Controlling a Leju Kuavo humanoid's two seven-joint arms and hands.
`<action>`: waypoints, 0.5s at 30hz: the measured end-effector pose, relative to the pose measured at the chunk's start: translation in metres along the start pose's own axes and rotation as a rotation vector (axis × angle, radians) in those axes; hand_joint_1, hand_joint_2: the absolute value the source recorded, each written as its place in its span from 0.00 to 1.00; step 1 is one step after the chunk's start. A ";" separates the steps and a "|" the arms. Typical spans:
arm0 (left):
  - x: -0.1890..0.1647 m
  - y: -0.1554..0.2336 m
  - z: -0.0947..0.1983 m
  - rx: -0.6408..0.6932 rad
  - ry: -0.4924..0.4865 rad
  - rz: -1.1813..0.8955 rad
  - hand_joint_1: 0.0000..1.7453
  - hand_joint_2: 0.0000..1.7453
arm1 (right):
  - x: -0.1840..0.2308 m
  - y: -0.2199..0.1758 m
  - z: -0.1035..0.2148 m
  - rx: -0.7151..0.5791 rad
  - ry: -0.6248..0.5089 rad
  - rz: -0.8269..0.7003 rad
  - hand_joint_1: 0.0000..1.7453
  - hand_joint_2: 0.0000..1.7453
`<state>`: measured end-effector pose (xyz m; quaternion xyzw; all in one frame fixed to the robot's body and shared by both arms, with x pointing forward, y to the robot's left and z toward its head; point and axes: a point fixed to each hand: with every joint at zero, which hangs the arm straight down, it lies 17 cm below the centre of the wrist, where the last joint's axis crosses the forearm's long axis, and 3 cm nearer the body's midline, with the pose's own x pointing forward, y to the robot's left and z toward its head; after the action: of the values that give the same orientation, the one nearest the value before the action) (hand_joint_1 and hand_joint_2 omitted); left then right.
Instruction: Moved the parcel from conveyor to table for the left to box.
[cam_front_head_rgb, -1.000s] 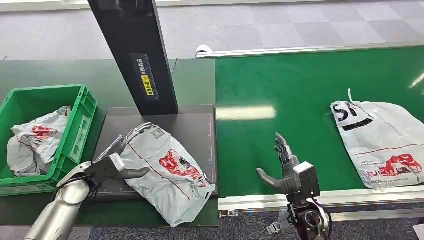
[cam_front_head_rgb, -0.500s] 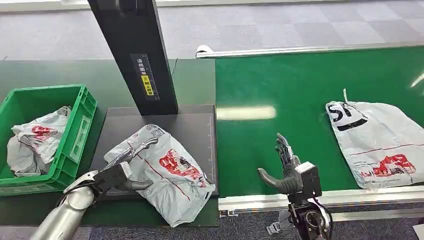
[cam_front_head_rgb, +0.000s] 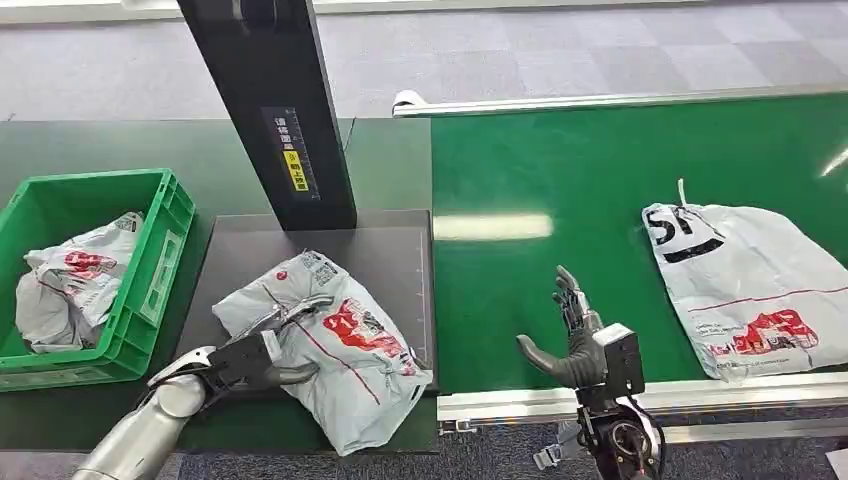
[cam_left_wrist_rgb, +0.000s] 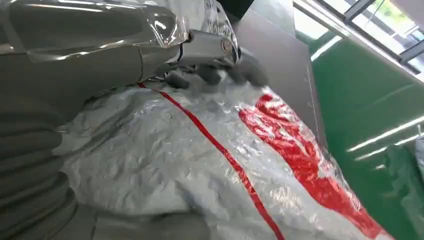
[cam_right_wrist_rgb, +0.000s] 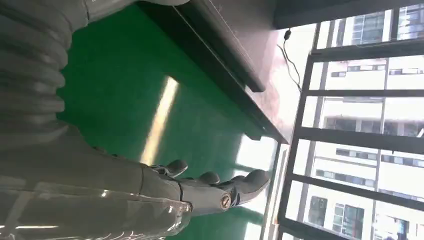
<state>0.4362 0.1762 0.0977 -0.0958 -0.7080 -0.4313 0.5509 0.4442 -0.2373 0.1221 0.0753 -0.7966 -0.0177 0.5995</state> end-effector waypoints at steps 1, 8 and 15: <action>0.000 0.000 -0.001 0.001 -0.002 0.000 1.00 1.00 | 0.000 0.000 0.000 -0.001 0.001 0.000 0.00 1.00; 0.010 -0.001 -0.007 0.018 -0.041 0.018 1.00 1.00 | -0.004 0.000 0.005 -0.002 0.011 -0.001 0.00 1.00; 0.054 0.008 -0.016 0.089 -0.199 0.026 1.00 1.00 | -0.008 -0.001 0.011 -0.006 0.020 -0.007 0.00 1.00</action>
<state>0.4319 0.1518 0.1489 -0.1227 -0.7764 -0.3804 0.4873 0.4355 -0.2378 0.1116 0.0765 -0.7904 -0.0214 0.6074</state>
